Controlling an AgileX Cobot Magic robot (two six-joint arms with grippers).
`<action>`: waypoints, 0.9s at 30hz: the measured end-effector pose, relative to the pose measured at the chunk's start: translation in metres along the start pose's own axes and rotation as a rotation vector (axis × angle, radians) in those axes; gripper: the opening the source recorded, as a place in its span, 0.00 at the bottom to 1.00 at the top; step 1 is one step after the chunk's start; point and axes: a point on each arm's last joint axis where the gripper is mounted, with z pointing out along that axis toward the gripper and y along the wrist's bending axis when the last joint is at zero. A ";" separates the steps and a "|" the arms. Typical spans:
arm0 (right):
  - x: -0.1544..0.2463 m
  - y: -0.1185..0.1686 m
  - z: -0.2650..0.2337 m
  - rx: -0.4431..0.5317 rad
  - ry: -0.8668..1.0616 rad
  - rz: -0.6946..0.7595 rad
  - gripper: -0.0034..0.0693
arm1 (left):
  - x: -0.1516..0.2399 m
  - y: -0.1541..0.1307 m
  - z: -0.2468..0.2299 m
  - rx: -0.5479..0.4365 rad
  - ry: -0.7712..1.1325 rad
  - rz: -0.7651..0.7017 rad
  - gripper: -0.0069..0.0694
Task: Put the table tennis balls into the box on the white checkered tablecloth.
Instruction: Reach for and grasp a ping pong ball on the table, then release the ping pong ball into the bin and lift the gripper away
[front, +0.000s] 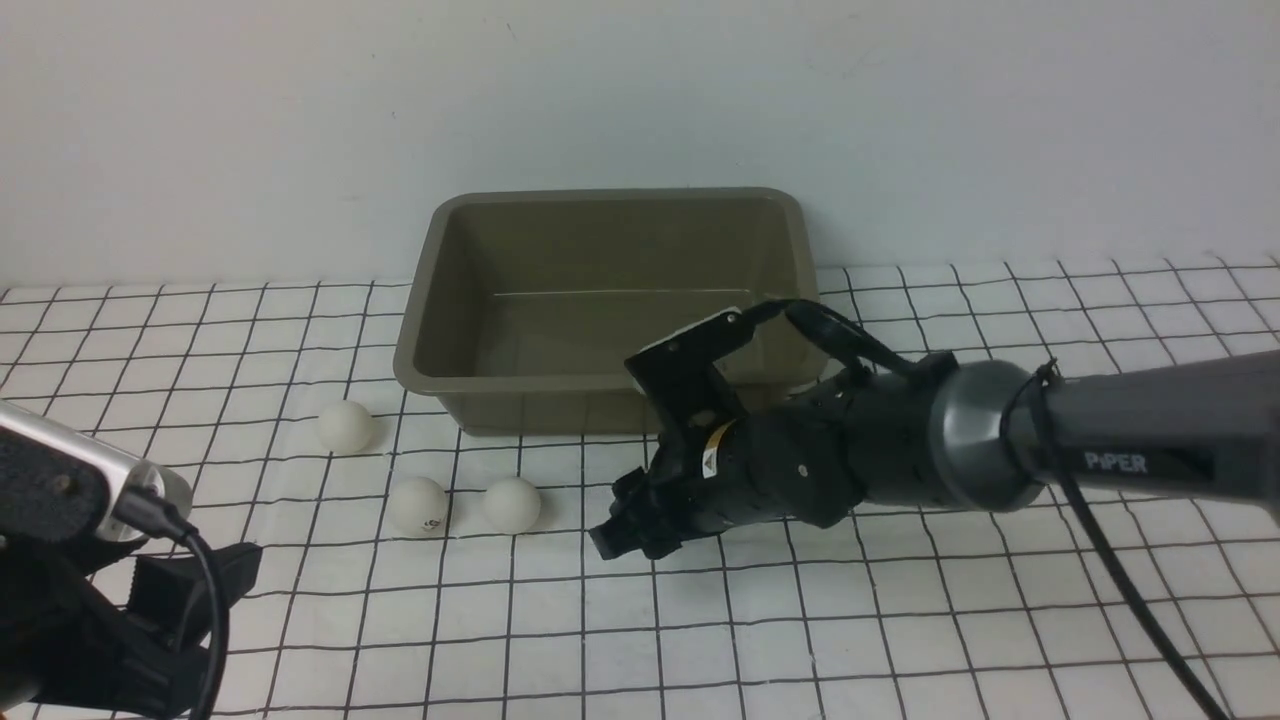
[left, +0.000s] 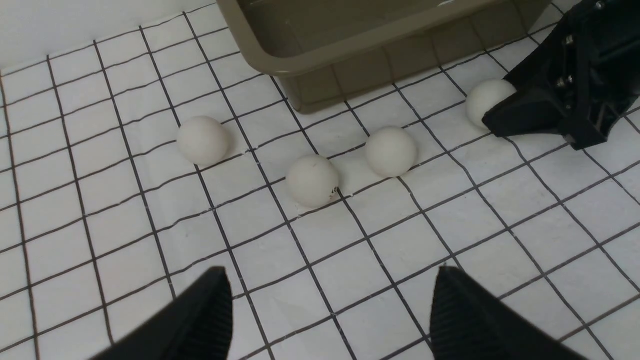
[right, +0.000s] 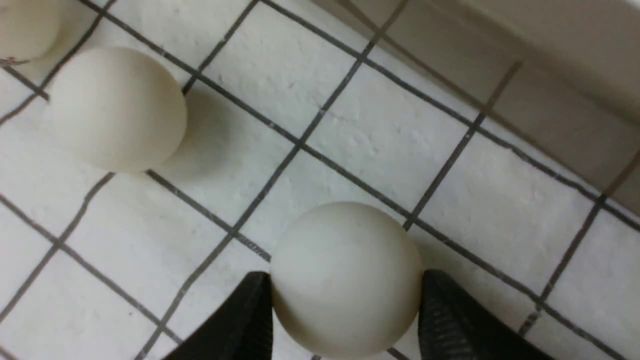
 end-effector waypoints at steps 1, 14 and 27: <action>-0.002 0.000 -0.006 0.002 0.002 -0.013 0.52 | 0.000 0.000 0.000 0.000 0.000 0.000 0.72; -0.043 -0.005 -0.108 0.053 -0.121 -0.130 0.52 | -0.001 -0.001 0.000 0.006 -0.007 -0.014 0.72; -0.064 -0.083 -0.083 0.196 -0.246 -0.059 0.52 | -0.001 -0.002 0.000 0.019 -0.016 -0.038 0.72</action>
